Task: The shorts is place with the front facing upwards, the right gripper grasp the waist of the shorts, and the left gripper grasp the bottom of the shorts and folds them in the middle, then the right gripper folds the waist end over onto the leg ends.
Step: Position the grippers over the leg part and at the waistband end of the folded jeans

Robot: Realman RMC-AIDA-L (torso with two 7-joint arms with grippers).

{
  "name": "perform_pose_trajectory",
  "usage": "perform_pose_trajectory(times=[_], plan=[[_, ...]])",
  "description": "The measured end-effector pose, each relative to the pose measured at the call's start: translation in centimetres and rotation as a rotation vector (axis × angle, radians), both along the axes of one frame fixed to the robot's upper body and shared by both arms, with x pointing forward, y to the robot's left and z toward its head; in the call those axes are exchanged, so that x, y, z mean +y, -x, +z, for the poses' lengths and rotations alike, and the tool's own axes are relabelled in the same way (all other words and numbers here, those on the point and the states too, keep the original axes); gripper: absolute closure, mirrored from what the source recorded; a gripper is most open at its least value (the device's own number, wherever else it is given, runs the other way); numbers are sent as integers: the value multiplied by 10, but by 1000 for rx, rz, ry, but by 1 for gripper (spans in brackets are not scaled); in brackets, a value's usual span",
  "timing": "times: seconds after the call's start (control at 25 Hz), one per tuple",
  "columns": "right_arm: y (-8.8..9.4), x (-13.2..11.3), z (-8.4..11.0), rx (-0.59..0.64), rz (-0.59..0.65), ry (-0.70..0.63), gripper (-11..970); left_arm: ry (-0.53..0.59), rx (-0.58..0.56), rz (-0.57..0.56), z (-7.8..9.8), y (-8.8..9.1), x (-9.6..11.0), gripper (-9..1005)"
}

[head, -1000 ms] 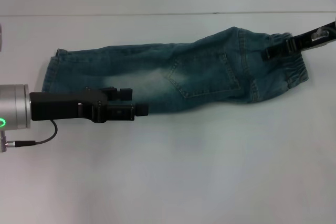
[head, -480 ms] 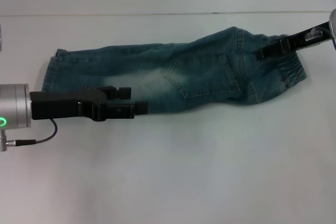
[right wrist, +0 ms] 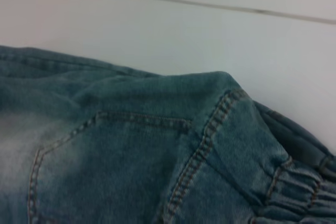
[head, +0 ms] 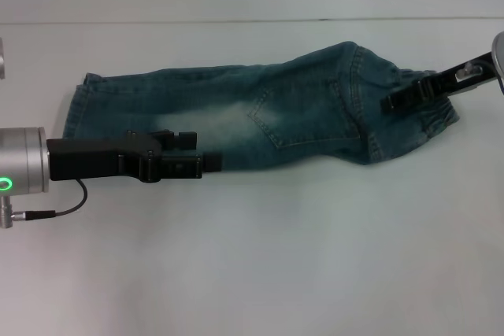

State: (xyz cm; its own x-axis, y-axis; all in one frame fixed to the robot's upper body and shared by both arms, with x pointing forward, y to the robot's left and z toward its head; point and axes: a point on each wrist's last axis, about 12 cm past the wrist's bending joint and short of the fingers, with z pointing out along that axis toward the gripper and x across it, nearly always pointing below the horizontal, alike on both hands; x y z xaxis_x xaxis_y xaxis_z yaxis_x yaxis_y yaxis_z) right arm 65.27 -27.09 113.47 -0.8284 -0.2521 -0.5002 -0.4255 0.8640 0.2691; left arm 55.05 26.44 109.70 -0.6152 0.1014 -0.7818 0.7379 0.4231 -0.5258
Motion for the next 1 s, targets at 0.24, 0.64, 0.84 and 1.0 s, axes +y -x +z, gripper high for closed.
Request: perform_pose_trajectory(times=[0.24,0.64,0.84,1.0], plan=[[2,-10,3,9,-10,5,122,-1,0,1,0,0,0,108],[5,-11,1,13,12,19,303,0,-1,0,1,-1,-1,109],[5,-12,1,12,16,21,503,1,0,0,0,-1,-1,109],[6,-15,6,-1,19,21,769,7,3,27,-2,-3,-3,108]])
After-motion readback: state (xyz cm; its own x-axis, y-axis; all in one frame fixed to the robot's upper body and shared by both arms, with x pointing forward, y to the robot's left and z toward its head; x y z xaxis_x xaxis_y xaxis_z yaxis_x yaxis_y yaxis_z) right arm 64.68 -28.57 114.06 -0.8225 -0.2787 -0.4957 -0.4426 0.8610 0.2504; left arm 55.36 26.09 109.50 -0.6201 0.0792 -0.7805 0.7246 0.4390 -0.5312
